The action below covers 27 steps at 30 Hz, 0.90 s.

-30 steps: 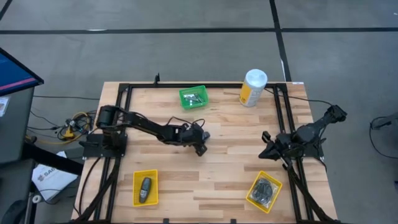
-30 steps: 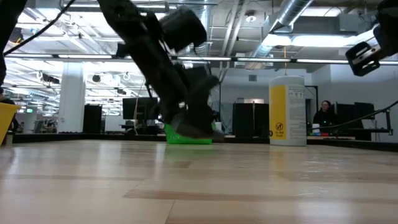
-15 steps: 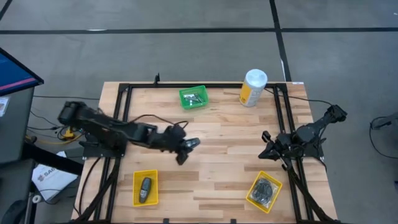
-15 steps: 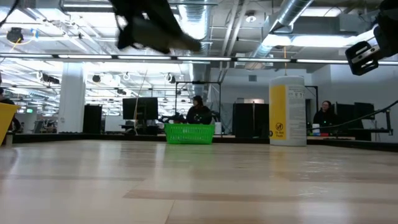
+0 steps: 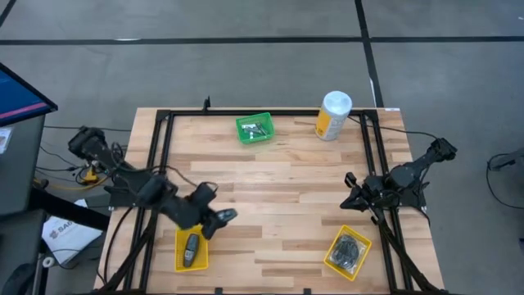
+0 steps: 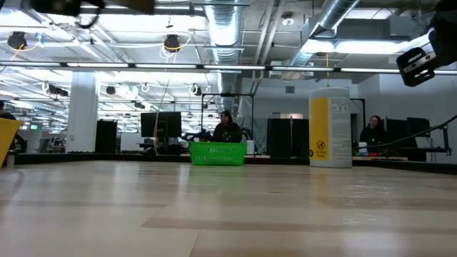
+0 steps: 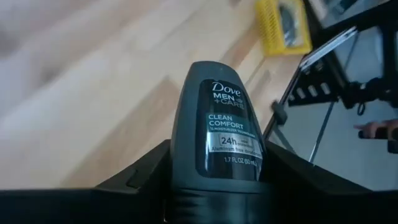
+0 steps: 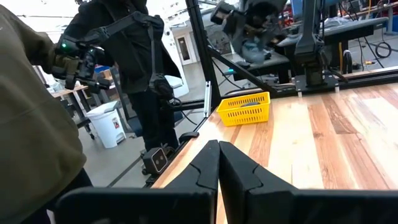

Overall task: Pick & Place Travel size toiletries
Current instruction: Put the gray deodorant into the left yellow bin

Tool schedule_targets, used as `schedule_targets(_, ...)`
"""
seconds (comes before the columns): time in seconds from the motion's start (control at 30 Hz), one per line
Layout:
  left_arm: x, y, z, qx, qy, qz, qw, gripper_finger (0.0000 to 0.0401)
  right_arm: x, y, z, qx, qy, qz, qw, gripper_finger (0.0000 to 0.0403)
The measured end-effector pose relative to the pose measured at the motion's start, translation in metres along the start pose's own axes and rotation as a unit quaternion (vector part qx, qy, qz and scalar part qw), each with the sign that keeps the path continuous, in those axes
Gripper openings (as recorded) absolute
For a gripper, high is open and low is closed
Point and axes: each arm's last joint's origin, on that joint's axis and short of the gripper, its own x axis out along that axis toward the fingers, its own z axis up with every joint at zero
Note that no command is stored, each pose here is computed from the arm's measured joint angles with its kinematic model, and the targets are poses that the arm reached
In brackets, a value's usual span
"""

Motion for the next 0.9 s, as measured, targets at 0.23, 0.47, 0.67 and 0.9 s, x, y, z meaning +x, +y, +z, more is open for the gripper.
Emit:
schedule_targets(0.23,-0.006,0.005,-0.045,-0.068,0.057,0.063,0.994,0.0200,0.000,0.000,0.000,0.000,0.000,0.000,1.000,0.0000)
schedule_targets(0.47,0.003,0.008,-0.085,-0.085,0.114,0.123,0.982,0.0200,0.000,0.000,0.000,0.000,0.000,0.000,1.000,0.0000)
schedule_targets(0.67,0.015,0.010,-0.109,-0.080,0.182,0.166,0.966,0.0200,0.000,0.000,0.000,0.000,0.000,0.000,1.000,0.0000)
schedule_targets(0.9,0.025,0.012,-0.116,-0.075,0.183,0.189,0.962,0.0200,0.000,0.000,0.000,0.000,0.001,0.000,1.000,0.0000)
